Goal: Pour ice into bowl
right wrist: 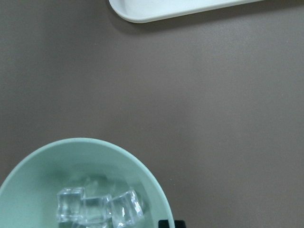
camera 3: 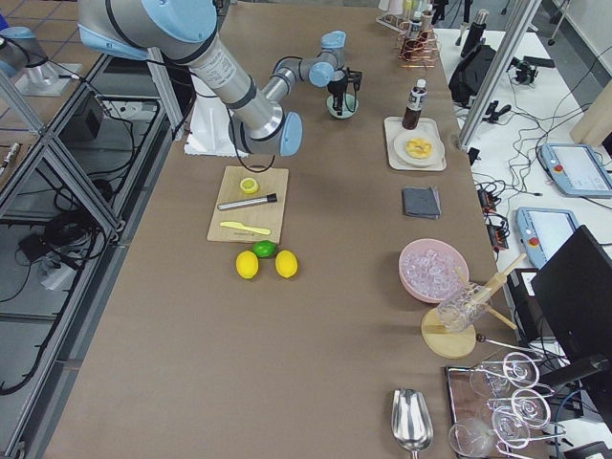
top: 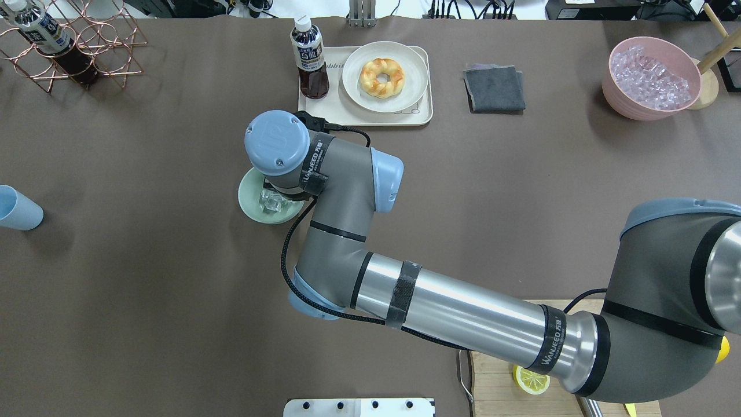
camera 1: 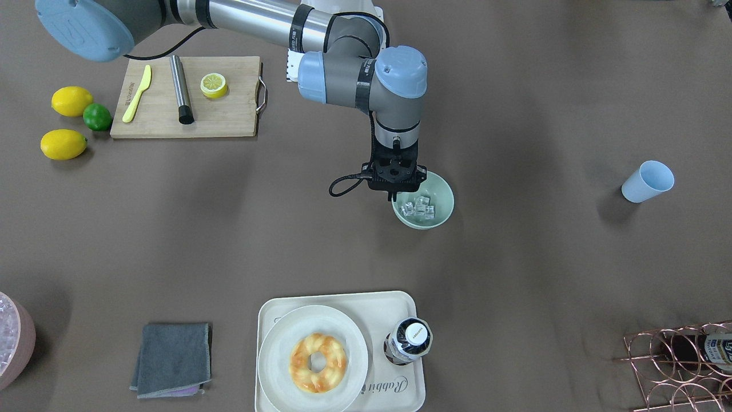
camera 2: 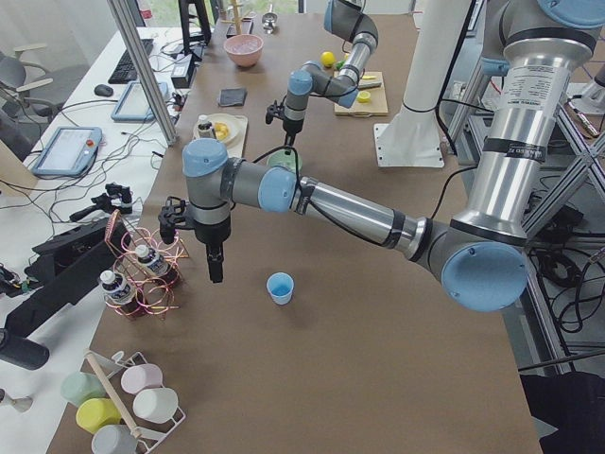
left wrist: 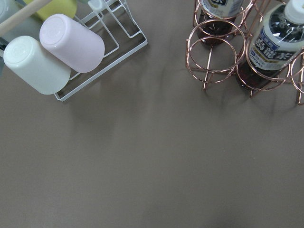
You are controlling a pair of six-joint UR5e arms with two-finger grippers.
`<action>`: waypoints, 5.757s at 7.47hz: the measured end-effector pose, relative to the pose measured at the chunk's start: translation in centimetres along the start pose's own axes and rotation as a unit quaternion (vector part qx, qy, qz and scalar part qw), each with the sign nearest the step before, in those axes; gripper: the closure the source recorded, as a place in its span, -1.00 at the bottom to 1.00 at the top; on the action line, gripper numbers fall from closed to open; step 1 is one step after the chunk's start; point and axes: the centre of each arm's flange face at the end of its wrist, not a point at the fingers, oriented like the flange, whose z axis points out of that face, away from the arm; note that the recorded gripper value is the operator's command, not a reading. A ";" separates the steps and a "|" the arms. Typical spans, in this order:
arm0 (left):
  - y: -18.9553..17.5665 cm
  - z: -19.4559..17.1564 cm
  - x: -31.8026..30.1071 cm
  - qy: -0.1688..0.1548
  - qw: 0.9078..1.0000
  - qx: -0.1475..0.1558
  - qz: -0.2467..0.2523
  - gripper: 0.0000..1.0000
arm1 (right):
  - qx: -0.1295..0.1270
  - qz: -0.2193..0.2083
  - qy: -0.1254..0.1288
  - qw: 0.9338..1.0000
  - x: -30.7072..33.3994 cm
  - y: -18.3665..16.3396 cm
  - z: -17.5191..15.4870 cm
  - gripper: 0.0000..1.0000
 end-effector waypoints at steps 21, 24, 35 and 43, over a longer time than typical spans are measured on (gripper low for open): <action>7.4 3.6 -11.8 0.101 0.994 -0.013 0.033 -0.95 | -0.102 -0.238 -0.012 0.966 75.4 -22.9 -7.7 1.00; 9.2 4.3 -12.5 0.100 0.994 -0.019 0.031 -0.95 | -0.095 -0.245 -0.018 0.965 80.4 -20.8 -6.1 1.00; 9.4 4.6 -12.4 0.094 0.995 -0.020 0.037 -0.95 | -0.088 -0.229 -0.012 0.969 83.3 -18.4 -5.0 -0.32; 9.5 4.6 -12.3 0.096 0.994 -0.021 0.036 -0.95 | -0.041 -0.177 0.029 0.983 80.2 -21.1 -14.6 -0.99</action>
